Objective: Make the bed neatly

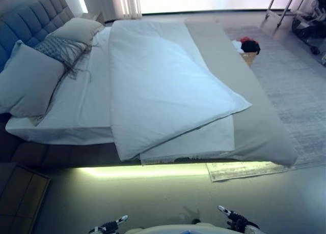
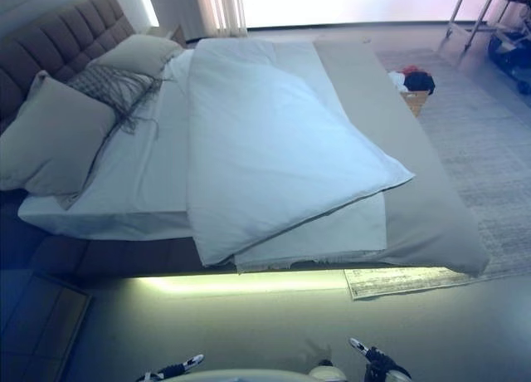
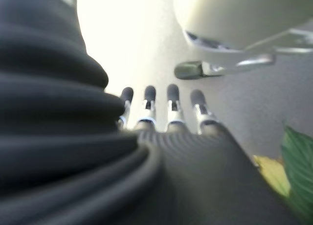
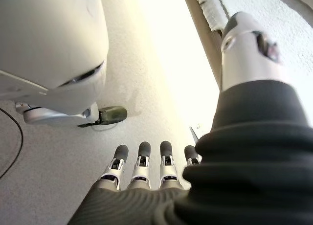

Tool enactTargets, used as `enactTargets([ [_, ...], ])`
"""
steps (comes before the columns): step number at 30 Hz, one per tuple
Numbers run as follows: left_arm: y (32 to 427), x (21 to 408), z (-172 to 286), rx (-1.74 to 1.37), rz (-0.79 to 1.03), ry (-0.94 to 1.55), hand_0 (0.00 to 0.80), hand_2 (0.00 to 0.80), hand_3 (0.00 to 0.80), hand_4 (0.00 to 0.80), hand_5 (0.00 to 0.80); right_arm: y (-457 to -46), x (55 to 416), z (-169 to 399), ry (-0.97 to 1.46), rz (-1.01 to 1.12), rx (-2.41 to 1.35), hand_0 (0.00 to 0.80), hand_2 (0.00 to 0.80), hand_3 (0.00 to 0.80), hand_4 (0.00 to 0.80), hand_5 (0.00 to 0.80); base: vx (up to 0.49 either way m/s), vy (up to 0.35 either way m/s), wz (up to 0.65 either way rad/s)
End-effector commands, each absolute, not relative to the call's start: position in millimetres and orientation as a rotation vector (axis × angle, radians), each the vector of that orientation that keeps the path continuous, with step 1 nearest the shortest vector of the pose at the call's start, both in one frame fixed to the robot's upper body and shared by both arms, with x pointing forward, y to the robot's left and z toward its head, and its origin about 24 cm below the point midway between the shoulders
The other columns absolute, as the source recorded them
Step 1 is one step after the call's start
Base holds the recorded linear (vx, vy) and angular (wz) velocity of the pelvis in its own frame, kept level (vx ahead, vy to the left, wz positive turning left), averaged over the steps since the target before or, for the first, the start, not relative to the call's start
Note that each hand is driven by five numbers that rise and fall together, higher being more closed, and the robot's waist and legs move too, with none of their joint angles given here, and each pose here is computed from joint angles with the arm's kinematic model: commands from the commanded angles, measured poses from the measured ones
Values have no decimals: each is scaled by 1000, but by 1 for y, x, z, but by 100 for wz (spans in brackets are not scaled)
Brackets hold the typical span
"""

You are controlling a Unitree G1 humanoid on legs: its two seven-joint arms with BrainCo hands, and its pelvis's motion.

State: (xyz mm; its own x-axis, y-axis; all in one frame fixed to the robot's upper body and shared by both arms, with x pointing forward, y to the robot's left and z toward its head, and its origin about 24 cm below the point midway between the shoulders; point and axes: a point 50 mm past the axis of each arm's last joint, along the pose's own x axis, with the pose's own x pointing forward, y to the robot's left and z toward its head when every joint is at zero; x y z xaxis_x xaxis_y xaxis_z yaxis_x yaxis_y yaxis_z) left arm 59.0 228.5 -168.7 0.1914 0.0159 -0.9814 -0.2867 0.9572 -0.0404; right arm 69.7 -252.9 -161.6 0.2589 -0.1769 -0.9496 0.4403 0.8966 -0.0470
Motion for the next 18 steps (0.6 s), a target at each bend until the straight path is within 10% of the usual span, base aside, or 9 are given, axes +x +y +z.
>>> enactTargets([
  [1,237,68,-167,-232,287,1344,0,0,0,0,0,-244,77,-164,1268,-446,288,0,0,0,0,0,0,0,0],
  [18,231,53,-170,-207,286,1420,0,0,0,0,0,-230,66,-169,1305,-488,431,0,0,0,0,0,15,-4,0],
])
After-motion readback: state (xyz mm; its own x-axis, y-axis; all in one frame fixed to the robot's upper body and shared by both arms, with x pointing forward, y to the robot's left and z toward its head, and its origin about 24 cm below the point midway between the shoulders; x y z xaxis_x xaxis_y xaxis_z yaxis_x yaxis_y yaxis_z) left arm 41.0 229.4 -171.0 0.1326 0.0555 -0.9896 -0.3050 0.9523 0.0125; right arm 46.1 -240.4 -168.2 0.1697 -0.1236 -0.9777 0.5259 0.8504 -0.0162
